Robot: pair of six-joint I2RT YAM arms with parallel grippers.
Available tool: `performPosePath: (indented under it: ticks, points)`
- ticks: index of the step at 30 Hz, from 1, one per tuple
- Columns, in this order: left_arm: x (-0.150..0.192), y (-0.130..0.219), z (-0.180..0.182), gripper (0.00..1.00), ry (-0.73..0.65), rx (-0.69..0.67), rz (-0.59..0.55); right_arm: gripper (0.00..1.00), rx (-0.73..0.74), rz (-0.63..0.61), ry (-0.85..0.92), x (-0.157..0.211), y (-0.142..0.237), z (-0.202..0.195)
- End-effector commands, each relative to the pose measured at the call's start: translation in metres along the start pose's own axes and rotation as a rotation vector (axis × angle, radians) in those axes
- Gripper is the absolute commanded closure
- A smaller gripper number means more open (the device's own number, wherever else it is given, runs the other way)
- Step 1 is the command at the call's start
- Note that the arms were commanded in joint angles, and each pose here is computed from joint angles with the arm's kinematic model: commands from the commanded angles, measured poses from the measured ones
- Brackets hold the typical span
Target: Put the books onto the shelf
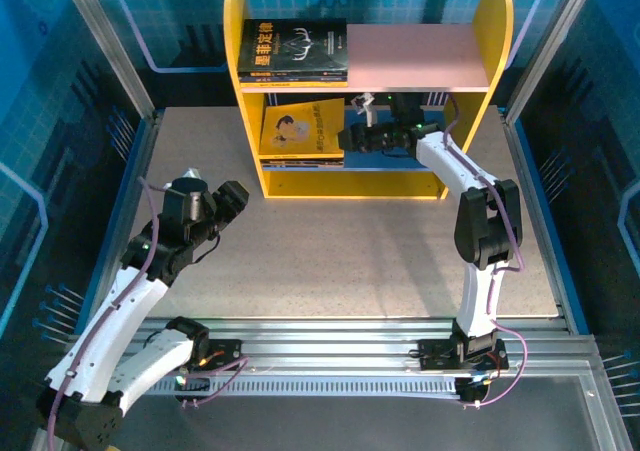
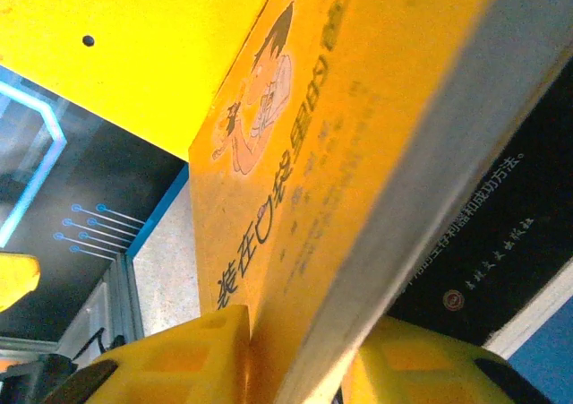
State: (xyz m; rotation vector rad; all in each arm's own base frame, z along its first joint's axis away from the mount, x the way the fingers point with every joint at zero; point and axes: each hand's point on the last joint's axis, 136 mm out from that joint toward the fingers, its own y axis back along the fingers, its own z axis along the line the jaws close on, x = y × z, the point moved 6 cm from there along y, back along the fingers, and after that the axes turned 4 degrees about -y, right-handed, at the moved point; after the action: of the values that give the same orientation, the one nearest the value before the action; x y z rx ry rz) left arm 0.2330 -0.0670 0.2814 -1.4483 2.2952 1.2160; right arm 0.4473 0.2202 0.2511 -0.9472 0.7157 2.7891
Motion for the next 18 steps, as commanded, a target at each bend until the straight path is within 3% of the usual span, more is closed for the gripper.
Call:
performPosePath:
  ticks: [1, 13, 18]
  points:
    - [-0.001, -0.001, 0.002, 0.37, -0.017, 0.008, -0.003, 0.62, -0.009, -0.017, 0.043, -0.010, 0.002, 0.007]
    - [-0.001, -0.003, 0.003, 0.36, -0.017, 0.005, -0.003, 0.38, 0.139, -0.003, 0.012, -0.004, 0.009, -0.007]
    - [-0.002, -0.002, 0.003, 0.36, -0.017, 0.006, -0.002, 0.34, 0.161, -0.005, -0.009, -0.003, 0.012, -0.014]
